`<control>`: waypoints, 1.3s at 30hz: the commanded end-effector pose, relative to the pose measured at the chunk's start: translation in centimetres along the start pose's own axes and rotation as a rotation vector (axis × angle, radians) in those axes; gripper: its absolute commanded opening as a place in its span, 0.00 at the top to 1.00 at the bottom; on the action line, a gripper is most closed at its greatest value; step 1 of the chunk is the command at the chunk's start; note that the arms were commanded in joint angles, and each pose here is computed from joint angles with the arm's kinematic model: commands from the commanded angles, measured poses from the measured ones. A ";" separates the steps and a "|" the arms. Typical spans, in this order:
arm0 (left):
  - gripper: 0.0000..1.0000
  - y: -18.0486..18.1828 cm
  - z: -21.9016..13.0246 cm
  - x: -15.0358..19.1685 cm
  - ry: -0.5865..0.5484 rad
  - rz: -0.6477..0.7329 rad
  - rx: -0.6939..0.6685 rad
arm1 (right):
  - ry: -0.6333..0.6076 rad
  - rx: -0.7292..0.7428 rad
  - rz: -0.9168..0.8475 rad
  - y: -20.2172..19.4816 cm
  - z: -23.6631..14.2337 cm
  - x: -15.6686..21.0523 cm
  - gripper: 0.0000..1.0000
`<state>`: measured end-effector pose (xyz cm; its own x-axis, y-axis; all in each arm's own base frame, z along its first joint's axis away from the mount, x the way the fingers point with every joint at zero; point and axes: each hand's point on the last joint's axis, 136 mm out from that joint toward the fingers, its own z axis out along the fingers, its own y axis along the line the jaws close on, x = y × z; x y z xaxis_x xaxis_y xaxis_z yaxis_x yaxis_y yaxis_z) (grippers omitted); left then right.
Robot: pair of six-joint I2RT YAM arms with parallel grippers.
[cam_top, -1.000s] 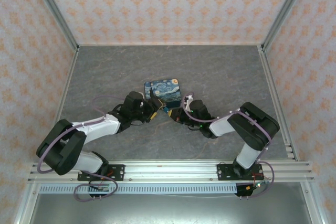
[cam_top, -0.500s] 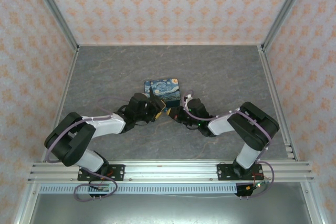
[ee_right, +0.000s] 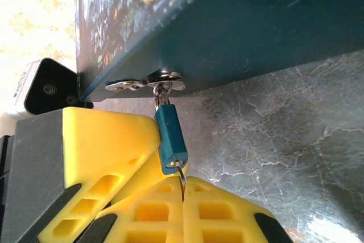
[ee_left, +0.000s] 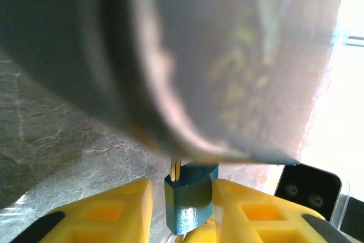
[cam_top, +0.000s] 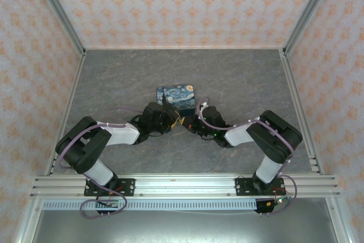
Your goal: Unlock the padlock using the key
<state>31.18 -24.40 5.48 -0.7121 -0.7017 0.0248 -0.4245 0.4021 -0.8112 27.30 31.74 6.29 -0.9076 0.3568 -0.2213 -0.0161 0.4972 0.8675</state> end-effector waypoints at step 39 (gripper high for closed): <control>1.00 -3.5 -1.1 -0.1 -0.017 -0.030 0.023 | -0.147 0.185 -0.783 4.7 -10.2 -2.3 0.49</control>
<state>31.66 -24.42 6.87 -0.6906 -0.7225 0.0318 -0.4504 0.3953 -0.8006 25.80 25.89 13.92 -0.7242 0.1566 -0.6716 -0.3712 0.7322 0.5711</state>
